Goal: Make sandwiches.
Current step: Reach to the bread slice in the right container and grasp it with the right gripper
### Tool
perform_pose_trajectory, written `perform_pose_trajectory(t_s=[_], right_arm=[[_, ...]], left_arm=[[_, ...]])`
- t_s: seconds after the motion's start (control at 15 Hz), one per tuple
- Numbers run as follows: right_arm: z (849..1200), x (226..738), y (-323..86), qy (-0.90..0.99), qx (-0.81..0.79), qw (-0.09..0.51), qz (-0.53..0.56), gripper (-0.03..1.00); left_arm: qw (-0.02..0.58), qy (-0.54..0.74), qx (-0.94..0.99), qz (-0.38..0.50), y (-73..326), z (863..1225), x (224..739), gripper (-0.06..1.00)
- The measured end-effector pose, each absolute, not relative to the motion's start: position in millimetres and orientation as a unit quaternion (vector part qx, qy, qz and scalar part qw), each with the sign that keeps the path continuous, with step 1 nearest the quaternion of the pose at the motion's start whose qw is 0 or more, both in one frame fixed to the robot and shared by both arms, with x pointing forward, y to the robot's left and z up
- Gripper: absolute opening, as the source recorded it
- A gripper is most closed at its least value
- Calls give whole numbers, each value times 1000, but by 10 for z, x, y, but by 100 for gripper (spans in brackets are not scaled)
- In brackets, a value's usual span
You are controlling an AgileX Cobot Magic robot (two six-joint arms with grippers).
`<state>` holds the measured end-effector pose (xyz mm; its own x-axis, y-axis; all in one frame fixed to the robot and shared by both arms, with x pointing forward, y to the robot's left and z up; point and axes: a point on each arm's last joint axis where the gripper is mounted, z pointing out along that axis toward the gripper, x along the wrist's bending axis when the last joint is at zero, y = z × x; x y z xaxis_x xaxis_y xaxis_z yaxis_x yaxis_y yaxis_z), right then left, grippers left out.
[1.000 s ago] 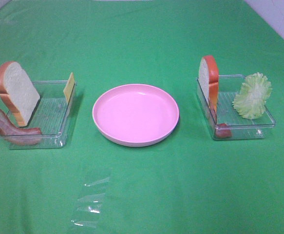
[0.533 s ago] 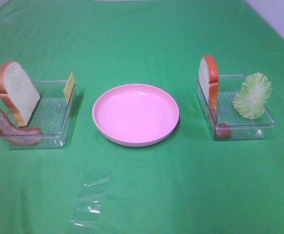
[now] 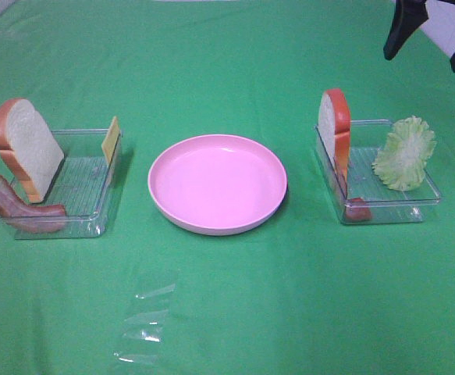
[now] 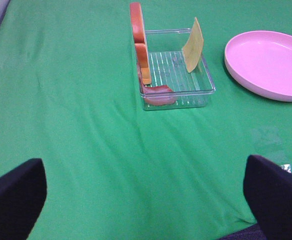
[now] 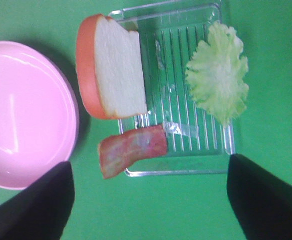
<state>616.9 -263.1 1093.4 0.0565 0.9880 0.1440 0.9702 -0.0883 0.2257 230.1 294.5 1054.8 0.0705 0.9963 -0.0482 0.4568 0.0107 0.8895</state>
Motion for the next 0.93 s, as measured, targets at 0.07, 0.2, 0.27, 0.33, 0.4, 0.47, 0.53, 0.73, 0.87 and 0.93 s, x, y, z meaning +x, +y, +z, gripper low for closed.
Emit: perform_pose_trajectory(t_s=[0.07,0.2,0.27,0.33,0.4,0.47,0.53,0.73,0.87,0.93], right_arm=[[10910,6271,-2614,674,725,31,137,81],[10843,6460,-2578,673,724,23,147,81],[10797,6549,-2559,672,724,18,152,81],[10767,6586,-2553,672,725,15,153,81],[10734,6638,-2537,672,724,13,154,81],[10672,6690,-2474,678,720,11,151,81],[10542,6745,-2297,692,708,1,142,81],[10365,6774,-2111,707,696,-12,126,81],[10216,6804,-2048,711,694,-22,111,81],[10160,6816,-2036,714,692,-20,102,81]], left_arm=[[396,590,615,341,2945,10548,2301,99],[396,590,615,341,2945,10548,2301,99],[396,590,615,341,2945,10548,2301,99],[396,590,615,341,2945,10548,2301,99],[396,590,615,341,2945,10548,2301,99],[396,590,615,341,2945,10548,2301,99],[396,590,615,341,2945,10548,2301,99],[396,590,615,341,2945,10548,2301,99],[396,590,615,341,2945,10548,2301,99],[396,590,615,341,2945,10548,2301,99]])
